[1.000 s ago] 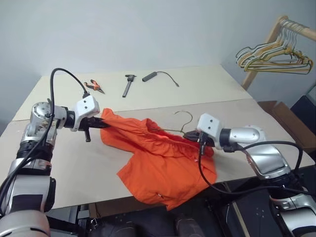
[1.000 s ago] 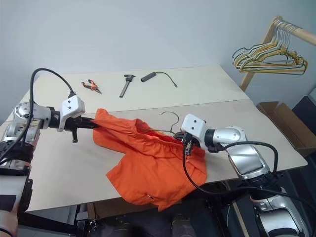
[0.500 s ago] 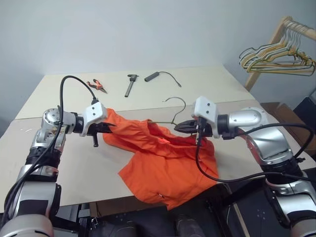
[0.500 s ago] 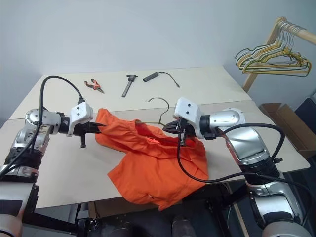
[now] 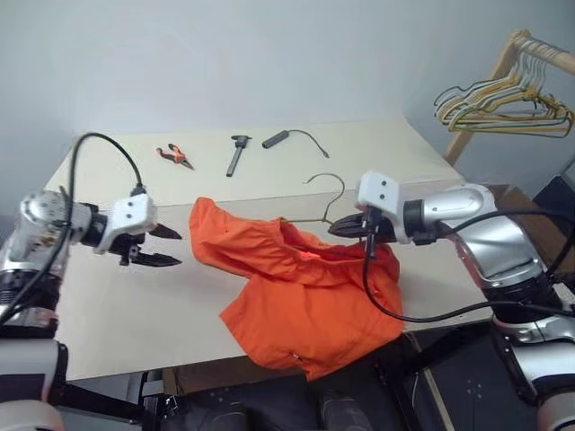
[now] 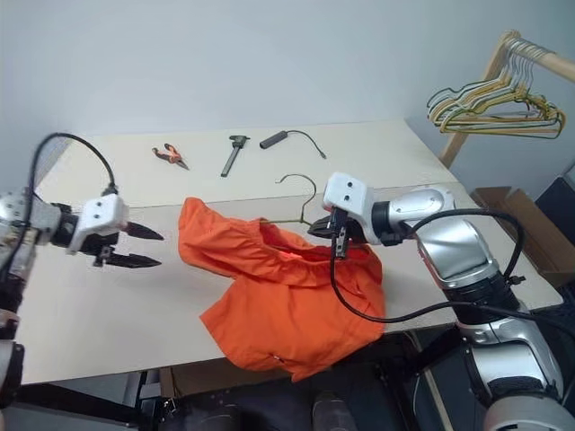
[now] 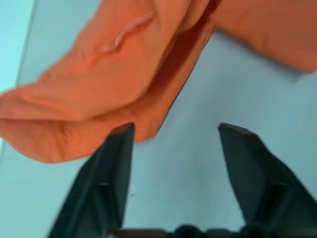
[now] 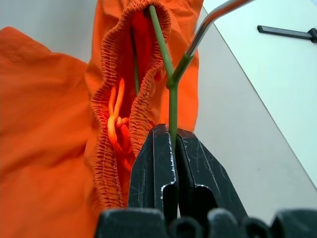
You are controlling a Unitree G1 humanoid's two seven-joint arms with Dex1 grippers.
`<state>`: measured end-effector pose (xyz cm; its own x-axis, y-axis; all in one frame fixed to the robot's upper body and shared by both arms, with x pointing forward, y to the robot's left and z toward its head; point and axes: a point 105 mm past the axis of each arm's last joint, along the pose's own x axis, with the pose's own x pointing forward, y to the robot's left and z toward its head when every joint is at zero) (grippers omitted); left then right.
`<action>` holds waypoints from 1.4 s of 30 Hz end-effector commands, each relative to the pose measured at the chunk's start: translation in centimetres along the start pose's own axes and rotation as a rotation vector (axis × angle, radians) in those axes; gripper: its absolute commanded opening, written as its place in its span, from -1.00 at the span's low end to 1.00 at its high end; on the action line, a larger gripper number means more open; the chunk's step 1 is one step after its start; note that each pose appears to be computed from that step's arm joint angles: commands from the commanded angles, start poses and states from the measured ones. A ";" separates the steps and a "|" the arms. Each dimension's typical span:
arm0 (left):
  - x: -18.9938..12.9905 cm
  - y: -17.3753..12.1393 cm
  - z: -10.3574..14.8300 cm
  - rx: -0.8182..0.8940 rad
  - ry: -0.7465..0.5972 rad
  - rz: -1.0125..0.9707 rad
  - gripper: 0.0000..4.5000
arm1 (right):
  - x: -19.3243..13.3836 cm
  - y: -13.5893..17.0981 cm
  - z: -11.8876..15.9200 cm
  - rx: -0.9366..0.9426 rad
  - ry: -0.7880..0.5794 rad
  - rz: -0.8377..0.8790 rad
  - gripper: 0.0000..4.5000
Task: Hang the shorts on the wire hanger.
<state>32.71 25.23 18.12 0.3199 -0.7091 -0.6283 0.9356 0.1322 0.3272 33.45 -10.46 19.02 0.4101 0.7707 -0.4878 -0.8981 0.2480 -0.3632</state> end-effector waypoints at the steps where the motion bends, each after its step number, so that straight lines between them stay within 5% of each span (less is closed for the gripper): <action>1: 1.3 1.8 7.8 0.120 -0.266 0.026 0.87 | -0.5 -0.8 1.4 -0.053 -0.013 -0.027 -1.00; 5: 6.0 1.8 10.1 0.174 -0.301 -0.032 0.98 | -0.3 -0.6 1.9 -0.072 -0.015 -0.016 -1.00; 14: 11.6 2.3 8.9 0.233 -0.133 -0.134 0.98 | -0.3 -0.4 2.7 -0.094 -0.025 -0.008 -1.00; 18: 12.3 3.0 8.5 0.229 -0.104 -0.108 0.60 | -0.3 -0.2 2.9 -0.096 -0.032 -0.012 -1.00; 29: 12.0 2.6 7.9 0.168 -0.160 -0.114 -0.99 | -0.5 0.0 3.1 -0.088 -0.041 -0.011 -1.00; 33: 11.8 2.5 8.0 0.129 -0.194 -0.117 -0.99 | -0.5 0.0 3.1 -0.110 -0.033 -0.018 -1.00; 42: 10.9 2.9 7.3 0.019 -0.217 -0.079 -1.00 | -5.6 -3.6 2.9 -0.052 -0.022 -0.242 0.18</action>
<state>37.66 12.47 16.14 0.1712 -0.8354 -0.5223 0.9627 0.0290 0.2691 34.00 -12.04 21.56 0.5259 0.7117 -0.4657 -0.8330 0.3202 -0.4513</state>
